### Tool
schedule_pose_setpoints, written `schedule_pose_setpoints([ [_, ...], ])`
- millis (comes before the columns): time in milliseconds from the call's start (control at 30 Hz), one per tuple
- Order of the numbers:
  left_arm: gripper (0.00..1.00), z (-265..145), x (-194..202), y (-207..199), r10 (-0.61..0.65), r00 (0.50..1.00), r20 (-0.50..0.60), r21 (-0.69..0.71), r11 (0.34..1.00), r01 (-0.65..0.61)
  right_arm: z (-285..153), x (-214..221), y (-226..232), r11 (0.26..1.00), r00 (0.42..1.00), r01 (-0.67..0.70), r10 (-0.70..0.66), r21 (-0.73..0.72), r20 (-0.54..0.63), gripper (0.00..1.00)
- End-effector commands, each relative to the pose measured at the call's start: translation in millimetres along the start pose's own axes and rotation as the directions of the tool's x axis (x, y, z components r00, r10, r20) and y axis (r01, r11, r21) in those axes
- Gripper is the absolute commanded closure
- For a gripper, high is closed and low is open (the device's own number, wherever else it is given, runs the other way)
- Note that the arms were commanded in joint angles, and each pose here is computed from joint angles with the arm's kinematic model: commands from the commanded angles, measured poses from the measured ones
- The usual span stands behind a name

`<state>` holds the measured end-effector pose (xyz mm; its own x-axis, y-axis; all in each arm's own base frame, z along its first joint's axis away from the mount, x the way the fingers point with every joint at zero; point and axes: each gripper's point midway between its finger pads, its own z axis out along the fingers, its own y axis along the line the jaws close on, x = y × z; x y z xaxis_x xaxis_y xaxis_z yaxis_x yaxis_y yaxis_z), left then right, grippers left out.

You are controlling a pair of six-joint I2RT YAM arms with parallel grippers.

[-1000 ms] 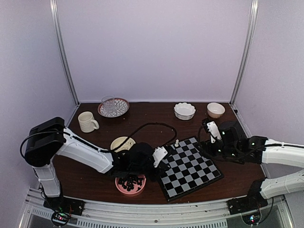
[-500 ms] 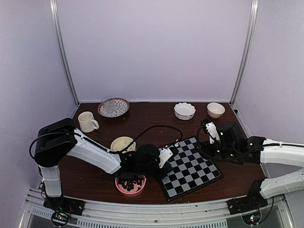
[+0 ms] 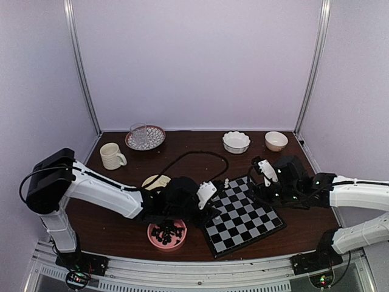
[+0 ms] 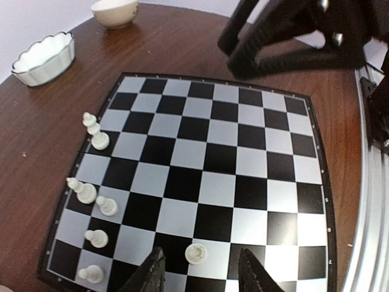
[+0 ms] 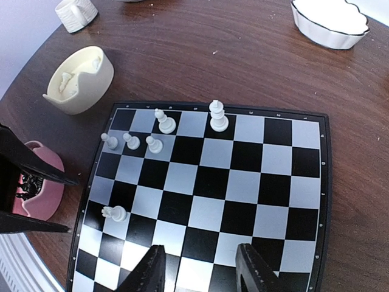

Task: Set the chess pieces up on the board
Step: Place the rook on the chessboard, then pick up the rook from the chessboard.

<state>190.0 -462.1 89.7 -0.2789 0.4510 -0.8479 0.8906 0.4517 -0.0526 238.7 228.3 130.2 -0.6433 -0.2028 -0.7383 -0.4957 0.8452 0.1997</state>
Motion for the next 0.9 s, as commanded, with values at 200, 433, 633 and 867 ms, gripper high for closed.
schedule_pose_setpoints([
  [200,0.62,-79.7,-38.0,56.2,-0.125,0.992,-0.007,-0.145,0.982,0.122,-1.4,-5.2,37.1,0.995,0.996,0.042,-0.048,-0.086,-0.080,0.55],
  [433,0.62,-127.8,-36.1,141.7,-0.335,0.942,-0.012,-0.307,0.898,0.316,15.0,0.4,63.1,0.990,0.975,0.110,-0.124,-0.082,-0.185,0.53],
  [633,0.61,-151.5,-26.4,188.2,-0.349,0.936,0.054,-0.456,0.825,0.334,32.4,13.2,79.7,0.982,0.948,0.175,-0.186,-0.065,-0.259,0.52],
  [867,0.59,-156.9,-6.7,202.7,-0.297,0.952,0.077,-0.527,0.798,0.292,50.1,27.5,92.0,0.971,0.914,0.229,-0.238,-0.065,-0.328,0.54],
])
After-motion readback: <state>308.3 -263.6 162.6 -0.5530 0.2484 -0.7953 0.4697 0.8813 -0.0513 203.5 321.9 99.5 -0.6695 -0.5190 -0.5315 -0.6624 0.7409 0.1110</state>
